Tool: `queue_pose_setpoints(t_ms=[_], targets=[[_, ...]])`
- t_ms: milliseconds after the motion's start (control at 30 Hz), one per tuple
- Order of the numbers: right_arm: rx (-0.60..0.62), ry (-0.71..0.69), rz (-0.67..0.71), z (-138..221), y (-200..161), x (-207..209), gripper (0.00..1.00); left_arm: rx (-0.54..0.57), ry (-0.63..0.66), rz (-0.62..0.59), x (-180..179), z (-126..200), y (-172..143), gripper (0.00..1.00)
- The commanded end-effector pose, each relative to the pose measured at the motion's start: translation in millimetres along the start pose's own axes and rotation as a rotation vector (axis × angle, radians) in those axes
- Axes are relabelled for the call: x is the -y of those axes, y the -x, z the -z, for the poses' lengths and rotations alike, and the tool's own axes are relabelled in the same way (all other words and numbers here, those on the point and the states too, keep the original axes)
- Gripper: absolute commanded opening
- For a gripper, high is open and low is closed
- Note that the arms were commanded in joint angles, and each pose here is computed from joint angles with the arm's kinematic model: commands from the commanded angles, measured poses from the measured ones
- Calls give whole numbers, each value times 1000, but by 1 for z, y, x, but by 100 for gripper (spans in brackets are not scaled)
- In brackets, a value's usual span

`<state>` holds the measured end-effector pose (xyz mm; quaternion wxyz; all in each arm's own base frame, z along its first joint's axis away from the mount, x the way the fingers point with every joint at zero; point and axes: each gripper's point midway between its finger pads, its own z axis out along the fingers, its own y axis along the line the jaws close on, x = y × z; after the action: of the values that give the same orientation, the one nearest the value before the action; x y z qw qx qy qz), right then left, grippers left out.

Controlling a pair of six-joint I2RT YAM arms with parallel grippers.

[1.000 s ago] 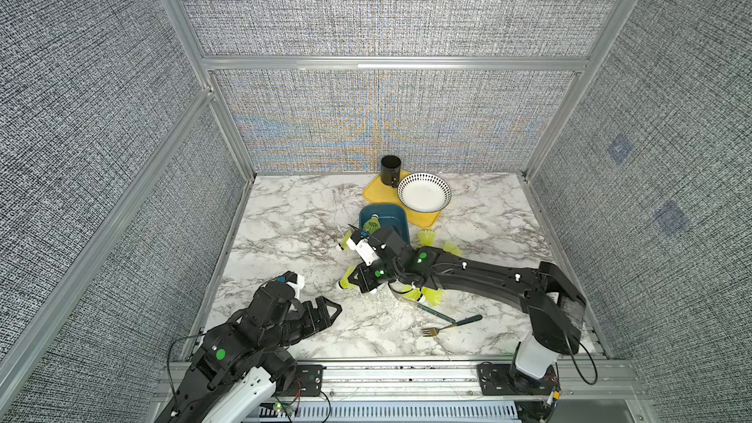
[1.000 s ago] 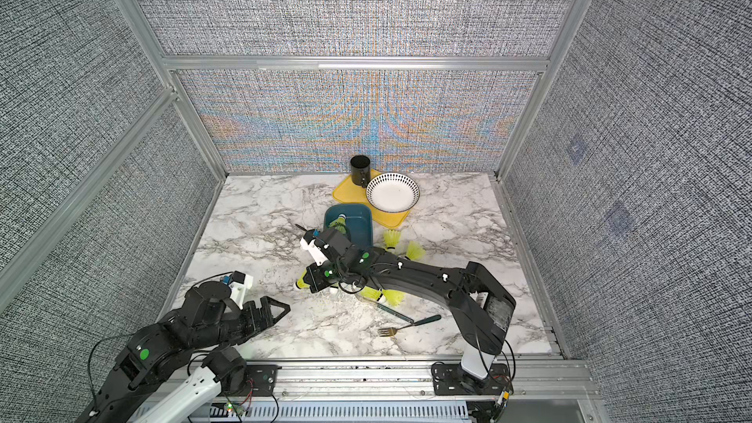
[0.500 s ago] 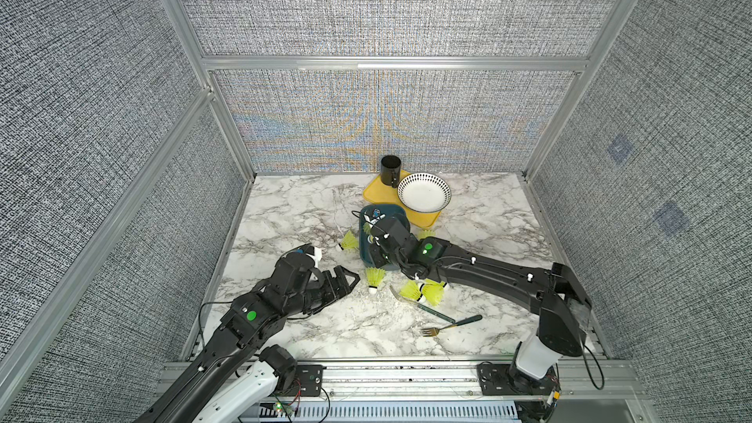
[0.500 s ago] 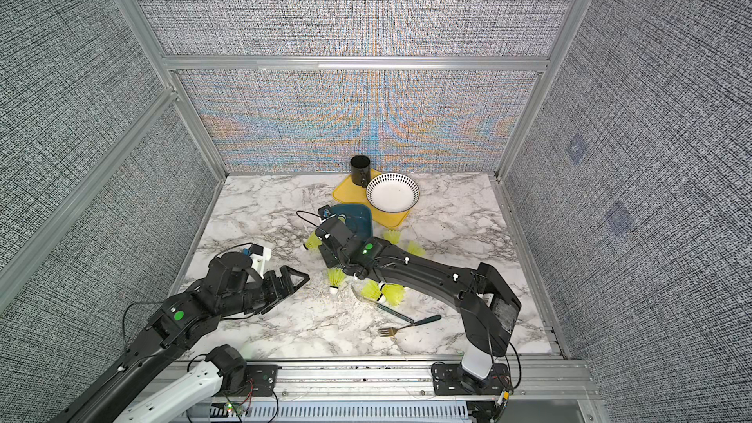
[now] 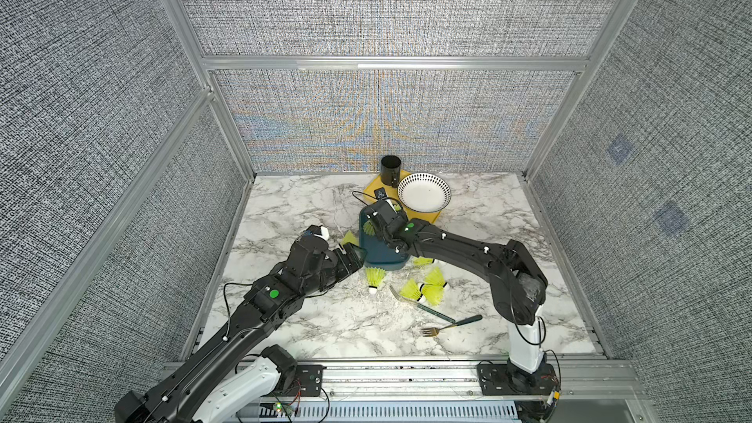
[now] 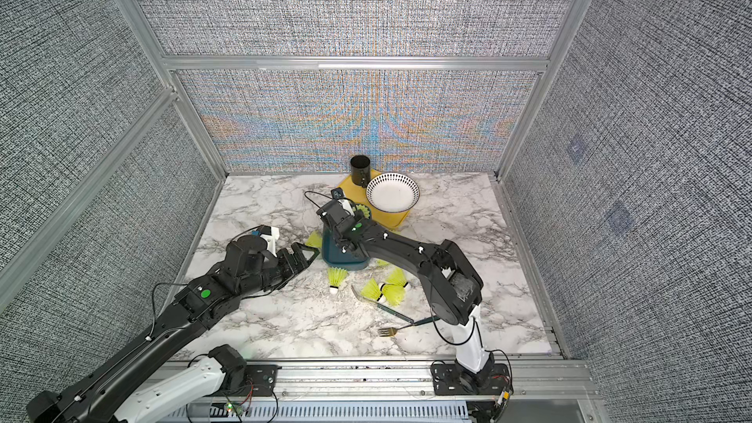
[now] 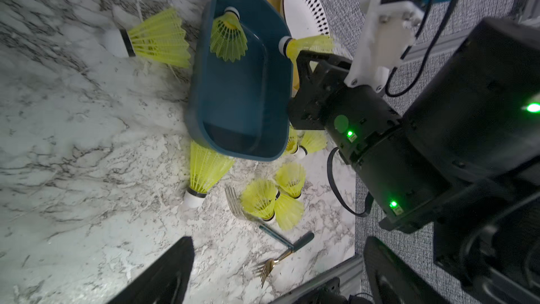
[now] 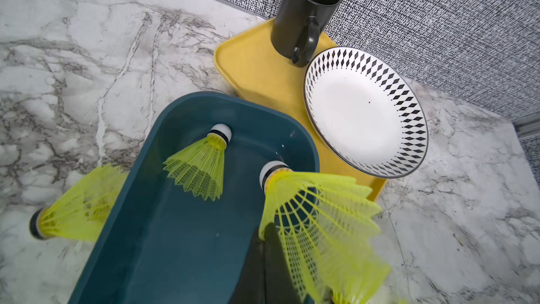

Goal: Put the shuttlecocks into the storage box
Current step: Place the shuttlecock in the storage box.

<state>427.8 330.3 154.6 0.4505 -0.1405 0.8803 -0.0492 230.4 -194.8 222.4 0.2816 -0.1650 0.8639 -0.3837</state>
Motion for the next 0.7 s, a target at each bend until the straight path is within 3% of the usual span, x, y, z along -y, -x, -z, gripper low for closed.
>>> queue_pose_setpoints(t_ms=[0, 233, 433, 667], targets=[[-34, 47, -81, -5, 1, -14, 0, 118, 9, 9, 4, 4, 24, 94], [-123, 61, -402, -16, -10, -22, 0, 108, 13, 17, 0, 2, 20, 94], [-112, 53, -734, -17, -6, -5, 0, 88, -9, 11, 3, -5, 17, 94], [-165, 42, -971, -31, -12, -2, 0, 74, -16, -10, 8, -10, 17, 93]])
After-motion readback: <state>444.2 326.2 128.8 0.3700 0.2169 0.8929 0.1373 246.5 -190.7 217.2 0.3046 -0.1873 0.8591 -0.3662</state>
